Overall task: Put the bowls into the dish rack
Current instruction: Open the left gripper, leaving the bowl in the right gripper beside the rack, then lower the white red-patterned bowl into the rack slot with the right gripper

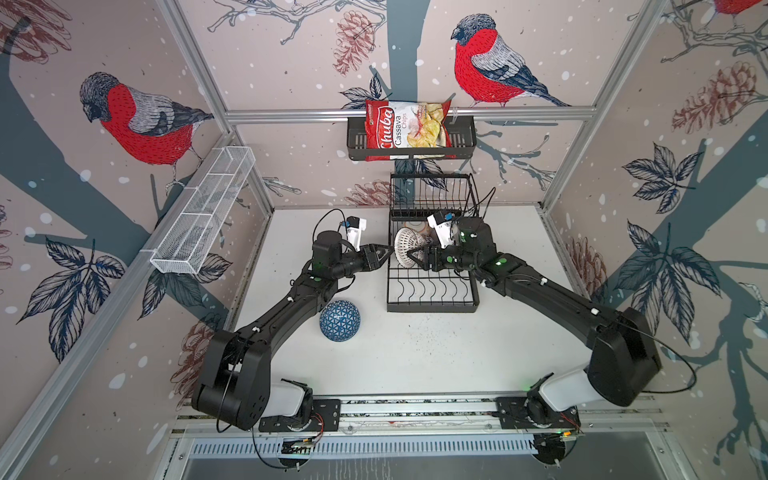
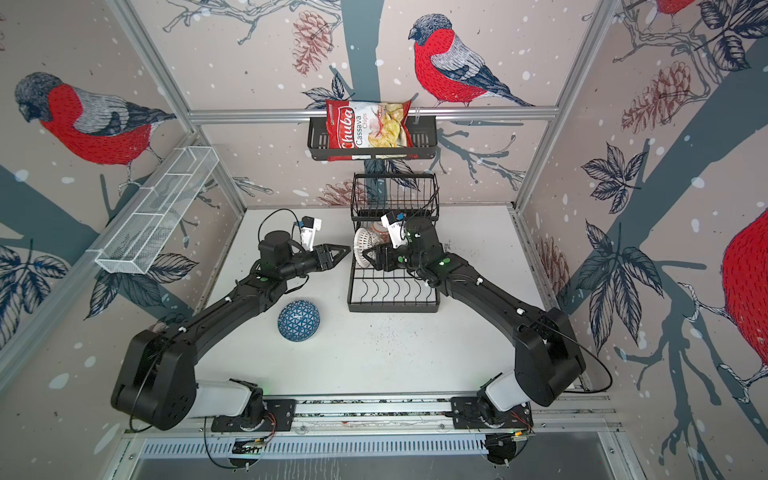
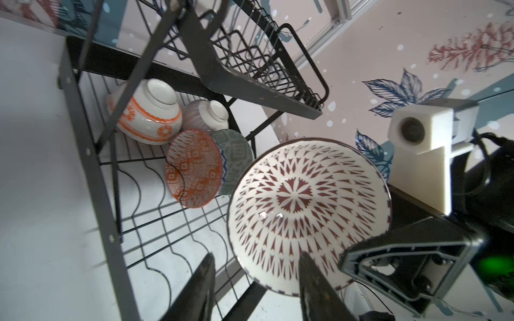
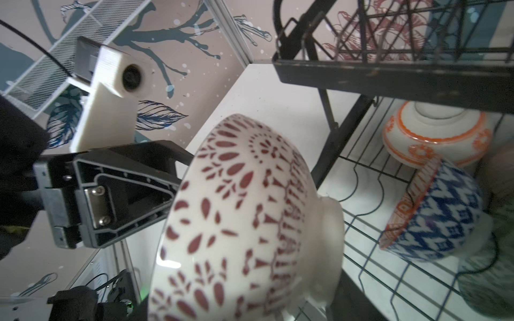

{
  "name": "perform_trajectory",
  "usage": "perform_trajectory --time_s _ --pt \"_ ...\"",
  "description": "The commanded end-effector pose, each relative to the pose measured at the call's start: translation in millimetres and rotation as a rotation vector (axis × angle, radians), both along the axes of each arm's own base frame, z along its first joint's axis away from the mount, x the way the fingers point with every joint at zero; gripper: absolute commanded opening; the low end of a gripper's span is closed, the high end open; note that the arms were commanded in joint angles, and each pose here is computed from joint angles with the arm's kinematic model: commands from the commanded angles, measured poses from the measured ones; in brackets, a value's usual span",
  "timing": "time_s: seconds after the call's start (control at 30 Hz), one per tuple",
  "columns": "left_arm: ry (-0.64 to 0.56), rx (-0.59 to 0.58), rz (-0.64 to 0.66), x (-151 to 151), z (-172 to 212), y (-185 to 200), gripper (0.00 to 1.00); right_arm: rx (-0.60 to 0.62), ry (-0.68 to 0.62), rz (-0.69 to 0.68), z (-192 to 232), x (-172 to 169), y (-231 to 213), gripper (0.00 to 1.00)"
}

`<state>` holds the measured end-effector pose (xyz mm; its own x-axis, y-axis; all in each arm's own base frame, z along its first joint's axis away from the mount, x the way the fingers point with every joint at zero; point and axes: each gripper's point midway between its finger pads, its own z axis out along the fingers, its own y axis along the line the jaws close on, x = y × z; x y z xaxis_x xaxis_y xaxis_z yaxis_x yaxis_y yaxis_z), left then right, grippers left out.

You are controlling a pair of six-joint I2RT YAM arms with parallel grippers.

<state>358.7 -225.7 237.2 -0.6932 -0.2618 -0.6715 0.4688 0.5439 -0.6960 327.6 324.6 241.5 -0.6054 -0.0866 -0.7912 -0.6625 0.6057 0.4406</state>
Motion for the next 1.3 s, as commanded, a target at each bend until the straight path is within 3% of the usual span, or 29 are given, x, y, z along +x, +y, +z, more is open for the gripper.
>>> perform_trajectory --time_s 0.0,0.27,0.63,1.27 --pt "-0.001 0.102 0.081 6 -11 16 0.49 -0.047 -0.053 -0.069 1 12 -10 0.41" --pt "0.006 0.204 0.183 11 -21 35 0.49 -0.2 -0.045 -0.215 -22 21 -44 0.41" --pt "0.007 0.24 0.21 12 -26 42 0.49 -0.334 -0.017 -0.365 -52 21 -94 0.4" --pt "-0.057 0.219 0.259 9 -17 50 0.49 -0.518 0.085 -0.378 -90 3 -123 0.39"
